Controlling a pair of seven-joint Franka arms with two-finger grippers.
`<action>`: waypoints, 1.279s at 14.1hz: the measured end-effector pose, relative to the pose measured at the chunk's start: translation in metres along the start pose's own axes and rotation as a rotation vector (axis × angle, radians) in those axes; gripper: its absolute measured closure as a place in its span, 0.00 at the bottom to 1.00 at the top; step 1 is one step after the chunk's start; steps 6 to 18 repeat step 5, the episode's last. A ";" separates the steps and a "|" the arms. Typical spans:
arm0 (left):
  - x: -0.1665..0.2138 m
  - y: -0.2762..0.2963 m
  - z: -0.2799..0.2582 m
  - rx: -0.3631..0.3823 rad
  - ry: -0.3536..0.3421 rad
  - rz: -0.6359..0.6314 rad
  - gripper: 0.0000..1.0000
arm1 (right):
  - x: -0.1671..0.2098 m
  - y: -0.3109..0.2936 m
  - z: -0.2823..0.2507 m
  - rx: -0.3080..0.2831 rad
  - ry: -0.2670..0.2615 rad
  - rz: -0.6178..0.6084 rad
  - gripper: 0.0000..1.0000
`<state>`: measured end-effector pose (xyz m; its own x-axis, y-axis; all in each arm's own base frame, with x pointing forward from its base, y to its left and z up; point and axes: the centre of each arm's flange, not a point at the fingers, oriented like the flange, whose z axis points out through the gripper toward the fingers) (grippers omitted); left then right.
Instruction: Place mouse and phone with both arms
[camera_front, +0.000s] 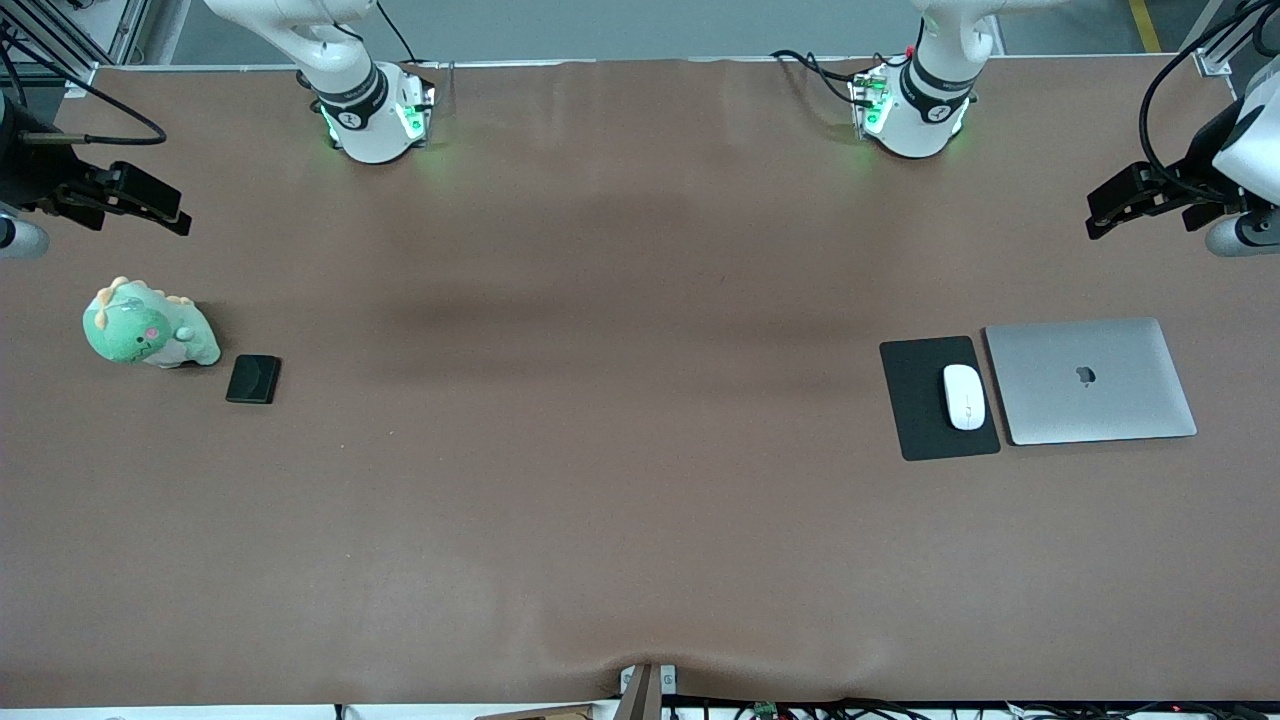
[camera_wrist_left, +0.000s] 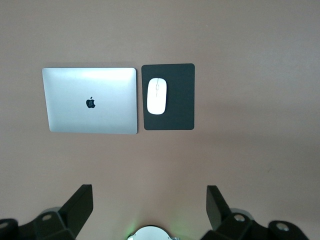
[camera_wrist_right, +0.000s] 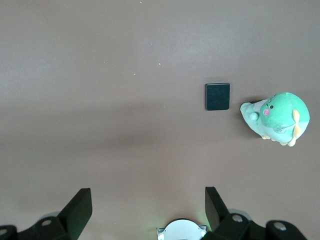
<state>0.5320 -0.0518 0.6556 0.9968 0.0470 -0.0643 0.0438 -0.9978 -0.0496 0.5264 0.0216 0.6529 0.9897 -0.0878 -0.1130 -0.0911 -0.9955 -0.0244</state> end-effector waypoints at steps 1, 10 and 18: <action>0.000 0.000 0.000 0.000 -0.002 0.001 0.00 | 0.000 0.000 0.000 0.000 -0.001 0.001 0.00; -0.002 0.000 0.001 0.002 -0.016 0.001 0.00 | 0.000 0.003 0.001 0.000 -0.002 0.006 0.00; -0.002 0.000 0.001 0.002 -0.016 0.001 0.00 | 0.000 0.003 0.001 0.000 -0.002 0.006 0.00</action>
